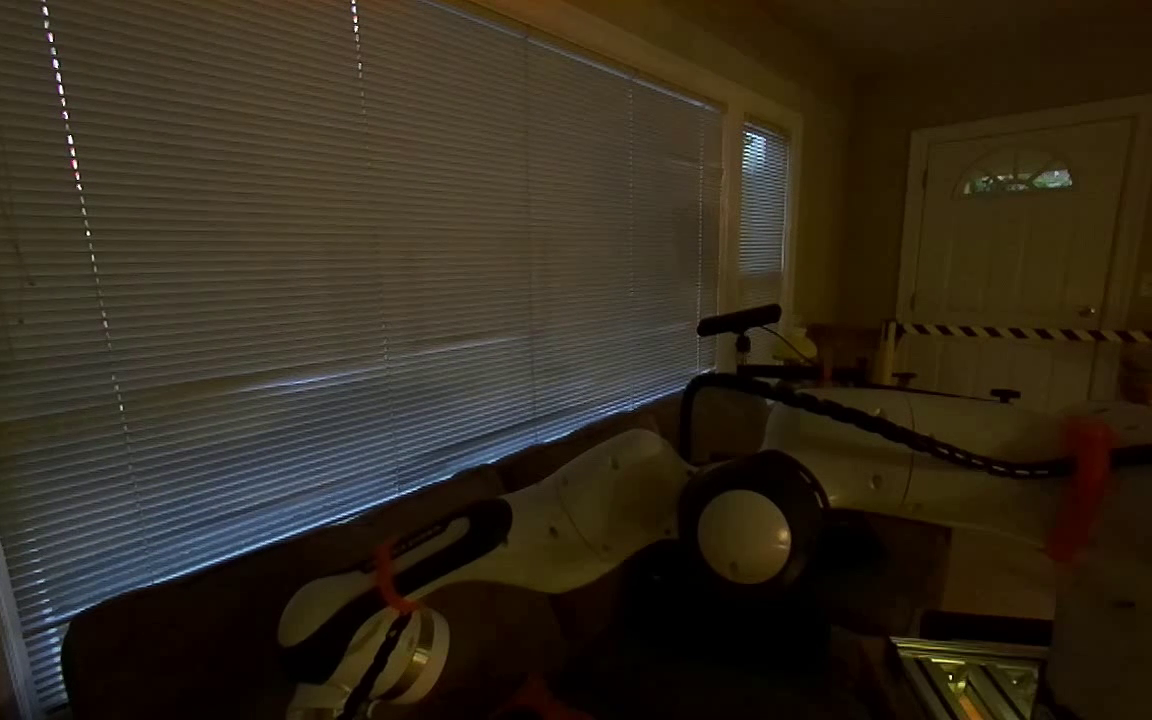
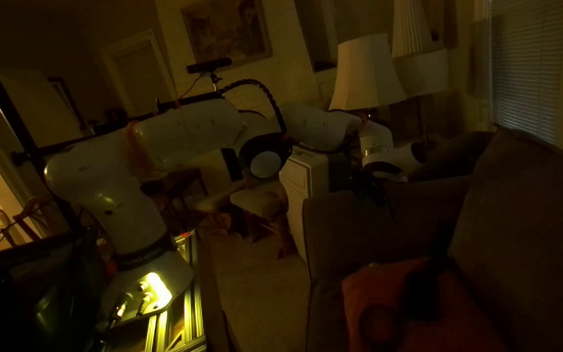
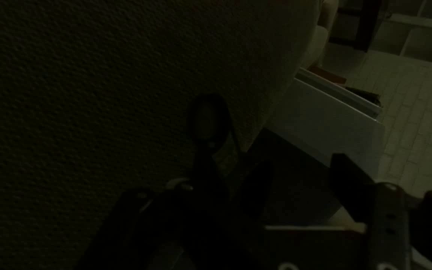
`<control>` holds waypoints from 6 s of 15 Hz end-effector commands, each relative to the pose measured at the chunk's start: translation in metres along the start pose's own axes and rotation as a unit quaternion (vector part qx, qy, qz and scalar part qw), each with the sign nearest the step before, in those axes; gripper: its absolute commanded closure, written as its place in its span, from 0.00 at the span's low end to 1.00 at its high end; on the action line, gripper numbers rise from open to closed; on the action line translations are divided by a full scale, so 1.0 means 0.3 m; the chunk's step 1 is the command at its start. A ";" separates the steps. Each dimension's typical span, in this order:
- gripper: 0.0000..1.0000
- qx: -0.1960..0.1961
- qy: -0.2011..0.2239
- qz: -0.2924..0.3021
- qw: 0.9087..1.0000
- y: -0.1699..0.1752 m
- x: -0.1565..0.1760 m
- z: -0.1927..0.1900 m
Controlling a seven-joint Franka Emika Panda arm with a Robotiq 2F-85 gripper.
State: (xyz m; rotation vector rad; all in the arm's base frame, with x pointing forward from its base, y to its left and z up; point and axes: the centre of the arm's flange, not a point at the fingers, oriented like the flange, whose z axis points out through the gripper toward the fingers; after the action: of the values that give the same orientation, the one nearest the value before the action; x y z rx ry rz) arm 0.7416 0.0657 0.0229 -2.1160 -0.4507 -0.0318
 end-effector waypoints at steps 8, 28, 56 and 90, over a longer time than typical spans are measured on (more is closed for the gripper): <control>0.29 0.009 0.023 0.009 1.000 0.098 0.077 0.017; 0.77 0.023 0.002 0.062 0.998 0.134 0.031 0.009; 0.99 0.176 0.094 0.007 0.980 0.069 -0.187 -0.270; 0.99 0.230 0.332 0.107 0.909 0.278 -0.966 -0.348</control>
State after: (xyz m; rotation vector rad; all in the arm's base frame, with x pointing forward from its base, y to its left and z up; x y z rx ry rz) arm 0.5552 -0.1588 -0.0584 -1.5358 0.1449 -0.3695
